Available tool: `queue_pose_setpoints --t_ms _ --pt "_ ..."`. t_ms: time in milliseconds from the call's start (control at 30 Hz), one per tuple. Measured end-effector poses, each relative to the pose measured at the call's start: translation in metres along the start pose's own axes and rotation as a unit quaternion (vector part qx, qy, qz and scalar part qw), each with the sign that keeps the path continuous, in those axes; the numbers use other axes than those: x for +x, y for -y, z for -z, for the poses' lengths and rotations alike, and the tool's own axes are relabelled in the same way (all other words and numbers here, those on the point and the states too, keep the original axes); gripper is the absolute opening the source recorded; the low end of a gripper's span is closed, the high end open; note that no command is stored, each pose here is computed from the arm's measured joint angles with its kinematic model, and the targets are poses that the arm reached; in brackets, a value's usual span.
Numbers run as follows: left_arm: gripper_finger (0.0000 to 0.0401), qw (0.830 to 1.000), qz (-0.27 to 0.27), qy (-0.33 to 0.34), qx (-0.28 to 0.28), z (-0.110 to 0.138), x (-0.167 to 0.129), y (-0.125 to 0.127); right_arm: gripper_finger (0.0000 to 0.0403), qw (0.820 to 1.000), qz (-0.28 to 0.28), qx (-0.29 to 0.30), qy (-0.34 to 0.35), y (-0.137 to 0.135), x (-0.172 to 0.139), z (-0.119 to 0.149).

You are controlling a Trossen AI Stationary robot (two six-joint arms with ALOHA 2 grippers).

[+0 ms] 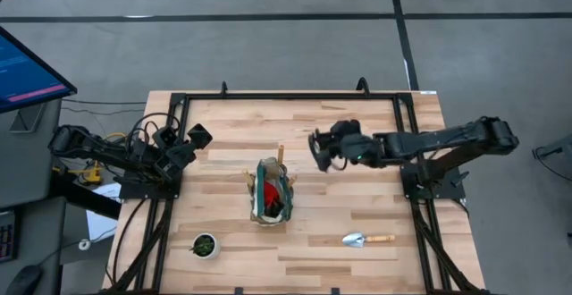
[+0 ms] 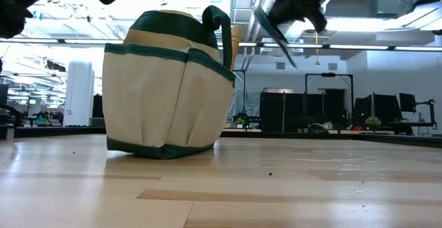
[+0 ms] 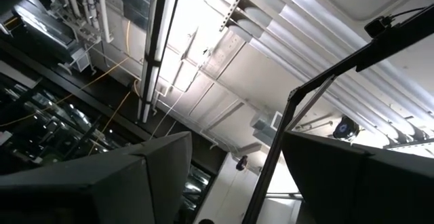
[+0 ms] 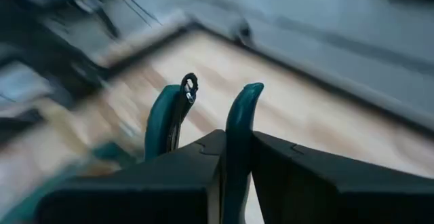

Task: Pick & Place Garden tools in Gardening bag
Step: Put the green shear scissors into the green gardening bag

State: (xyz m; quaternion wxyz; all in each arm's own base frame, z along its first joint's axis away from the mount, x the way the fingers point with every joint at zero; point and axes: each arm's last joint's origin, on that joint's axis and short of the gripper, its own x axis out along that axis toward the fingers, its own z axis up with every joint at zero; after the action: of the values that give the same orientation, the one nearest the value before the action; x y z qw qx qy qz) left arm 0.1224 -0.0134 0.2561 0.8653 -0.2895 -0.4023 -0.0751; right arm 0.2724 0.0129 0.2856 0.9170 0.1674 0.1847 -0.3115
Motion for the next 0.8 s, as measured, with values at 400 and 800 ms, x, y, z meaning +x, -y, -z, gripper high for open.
queue_pose_setpoints --t_ms 400,800 --pt "0.0219 1.0 0.0 0.0 -0.01 0.0 0.0 0.0 0.0034 0.906 -0.35 -0.11 0.209 -0.066 -0.046 -0.028" --pt "0.0217 0.998 0.032 -0.018 -0.052 0.001 0.0 0.002 0.0034 0.766 -0.594 -0.187 0.161 -0.136 0.018 -0.053"
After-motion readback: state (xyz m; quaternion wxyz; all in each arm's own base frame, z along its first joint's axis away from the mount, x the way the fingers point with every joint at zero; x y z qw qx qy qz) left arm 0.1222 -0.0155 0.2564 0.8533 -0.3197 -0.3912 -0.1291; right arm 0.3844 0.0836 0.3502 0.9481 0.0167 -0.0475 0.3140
